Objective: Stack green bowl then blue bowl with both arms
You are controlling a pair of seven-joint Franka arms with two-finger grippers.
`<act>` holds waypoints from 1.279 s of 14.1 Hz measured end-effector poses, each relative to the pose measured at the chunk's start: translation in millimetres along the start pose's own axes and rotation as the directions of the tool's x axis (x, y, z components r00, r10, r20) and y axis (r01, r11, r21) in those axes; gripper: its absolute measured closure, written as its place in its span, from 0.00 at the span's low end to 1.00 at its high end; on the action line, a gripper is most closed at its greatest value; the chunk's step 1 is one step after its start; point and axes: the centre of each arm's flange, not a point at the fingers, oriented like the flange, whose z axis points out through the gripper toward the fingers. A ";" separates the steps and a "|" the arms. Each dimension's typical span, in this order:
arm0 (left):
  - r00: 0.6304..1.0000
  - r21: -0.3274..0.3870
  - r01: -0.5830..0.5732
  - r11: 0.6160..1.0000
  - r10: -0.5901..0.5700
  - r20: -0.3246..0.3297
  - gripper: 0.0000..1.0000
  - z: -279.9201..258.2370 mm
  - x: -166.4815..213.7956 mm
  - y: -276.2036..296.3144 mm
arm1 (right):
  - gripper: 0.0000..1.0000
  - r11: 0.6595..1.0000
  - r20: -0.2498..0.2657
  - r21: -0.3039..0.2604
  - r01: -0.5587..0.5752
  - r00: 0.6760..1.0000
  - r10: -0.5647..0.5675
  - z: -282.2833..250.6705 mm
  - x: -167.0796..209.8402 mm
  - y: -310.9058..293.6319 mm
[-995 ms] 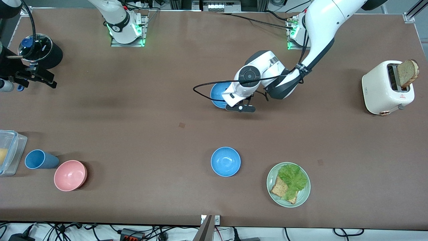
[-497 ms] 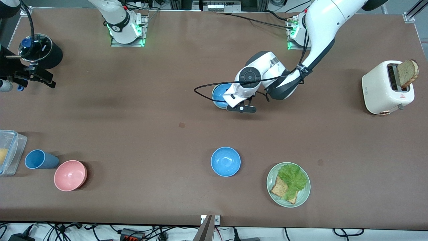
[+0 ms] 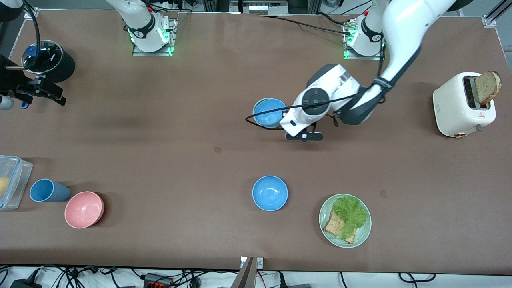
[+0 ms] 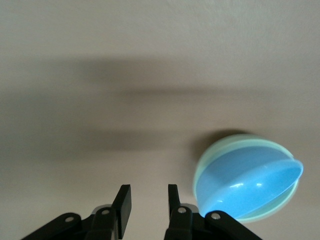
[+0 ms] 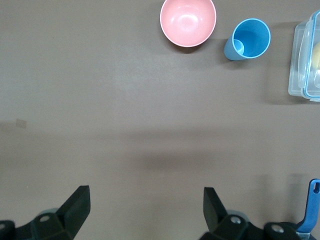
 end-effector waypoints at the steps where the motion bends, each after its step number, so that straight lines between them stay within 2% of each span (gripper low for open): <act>1: 1.000 -0.009 0.011 1.000 -0.011 0.005 0.63 -20.1 2.4 -9.0 | 0.00 1.000 0.000 0.000 -0.001 1.000 0.001 -0.1 0.0 0.3; 3: 0.999 -0.024 0.031 0.999 -0.031 0.011 0.63 -58.2 7.8 -32.6 | 0.00 1.000 0.000 0.000 -0.002 1.000 0.002 -0.1 0.0 0.6; 9: 1.000 -0.070 -0.015 0.997 0.016 0.008 0.59 -130.5 34.8 -117.8 | 0.00 1.000 0.001 0.000 -0.004 1.000 0.004 0.2 0.1 1.4; 13: 0.996 -0.097 -0.092 0.991 0.091 -0.012 0.57 -147.4 46.7 -167.4 | 0.00 1.000 -0.001 0.000 -0.004 1.000 0.004 -0.5 0.2 1.4; 18: 0.981 -0.119 -0.194 0.974 0.190 -0.047 0.48 -160.6 59.2 -223.3 | 0.00 1.000 -0.003 0.000 -0.004 1.000 0.004 -1.3 0.5 1.4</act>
